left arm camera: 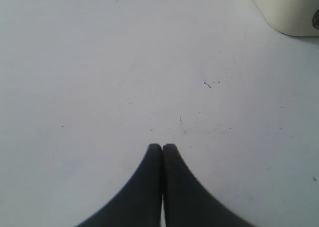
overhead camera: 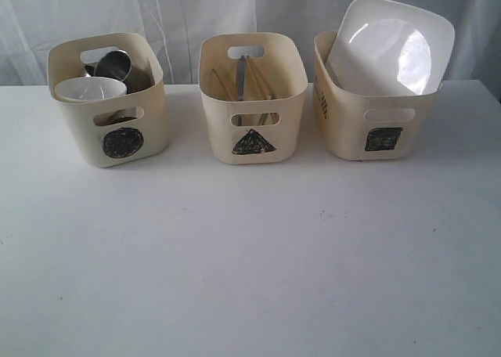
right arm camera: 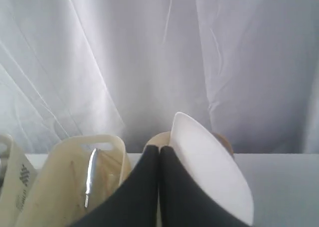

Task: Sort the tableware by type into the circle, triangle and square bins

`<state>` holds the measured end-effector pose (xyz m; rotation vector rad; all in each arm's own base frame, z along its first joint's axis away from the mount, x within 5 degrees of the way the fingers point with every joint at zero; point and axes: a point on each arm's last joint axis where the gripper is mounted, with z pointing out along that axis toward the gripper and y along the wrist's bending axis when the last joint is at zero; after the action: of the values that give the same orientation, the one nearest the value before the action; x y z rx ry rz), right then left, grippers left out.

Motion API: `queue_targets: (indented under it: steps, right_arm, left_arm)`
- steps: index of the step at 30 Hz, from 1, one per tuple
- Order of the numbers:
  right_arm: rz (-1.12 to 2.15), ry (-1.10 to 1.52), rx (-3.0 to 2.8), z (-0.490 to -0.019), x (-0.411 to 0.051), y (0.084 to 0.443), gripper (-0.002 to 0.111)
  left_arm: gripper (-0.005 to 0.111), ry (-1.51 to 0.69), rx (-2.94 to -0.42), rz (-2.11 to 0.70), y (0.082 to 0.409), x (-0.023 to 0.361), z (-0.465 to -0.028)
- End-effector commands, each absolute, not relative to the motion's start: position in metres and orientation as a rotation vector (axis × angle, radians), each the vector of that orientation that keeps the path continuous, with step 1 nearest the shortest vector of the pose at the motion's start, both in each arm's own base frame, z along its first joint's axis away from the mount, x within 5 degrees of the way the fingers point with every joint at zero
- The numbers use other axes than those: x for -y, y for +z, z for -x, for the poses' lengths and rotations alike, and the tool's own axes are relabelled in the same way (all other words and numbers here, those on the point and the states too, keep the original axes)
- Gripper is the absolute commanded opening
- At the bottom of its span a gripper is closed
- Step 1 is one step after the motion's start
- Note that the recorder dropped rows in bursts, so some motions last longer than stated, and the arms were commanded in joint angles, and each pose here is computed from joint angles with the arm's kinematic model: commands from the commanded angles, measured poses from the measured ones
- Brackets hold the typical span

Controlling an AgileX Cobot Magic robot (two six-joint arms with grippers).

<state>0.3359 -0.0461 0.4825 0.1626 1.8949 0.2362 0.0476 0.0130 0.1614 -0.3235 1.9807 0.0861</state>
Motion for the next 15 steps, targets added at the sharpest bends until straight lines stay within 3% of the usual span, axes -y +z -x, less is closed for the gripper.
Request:
queue_targets:
  steps: [1, 6, 10, 15]
  right_arm:
    - [-0.257, 0.231, -1.581, -0.280, 0.031, 0.496, 0.000]
    - [-0.187, 0.028, -1.251, -0.163, 0.020, 0.473, 0.000]
    - [-0.118, -0.011, -1.421, -0.118, 0.011, 0.396, 0.000]
    - [-0.206, -0.004, -1.562, -0.106, 0.014, 0.292, 0.000]
  left_arm:
    - [0.000, 0.083, -1.984, 0.326, 0.160, -0.013, -0.047]
    - [0.000, 0.083, -1.984, 0.326, 0.160, -0.013, -0.047]
    - [0.000, 0.083, -1.984, 0.326, 0.160, -0.013, -0.047]
    - [0.000, 0.083, -1.984, 0.326, 0.160, -0.013, -0.047]
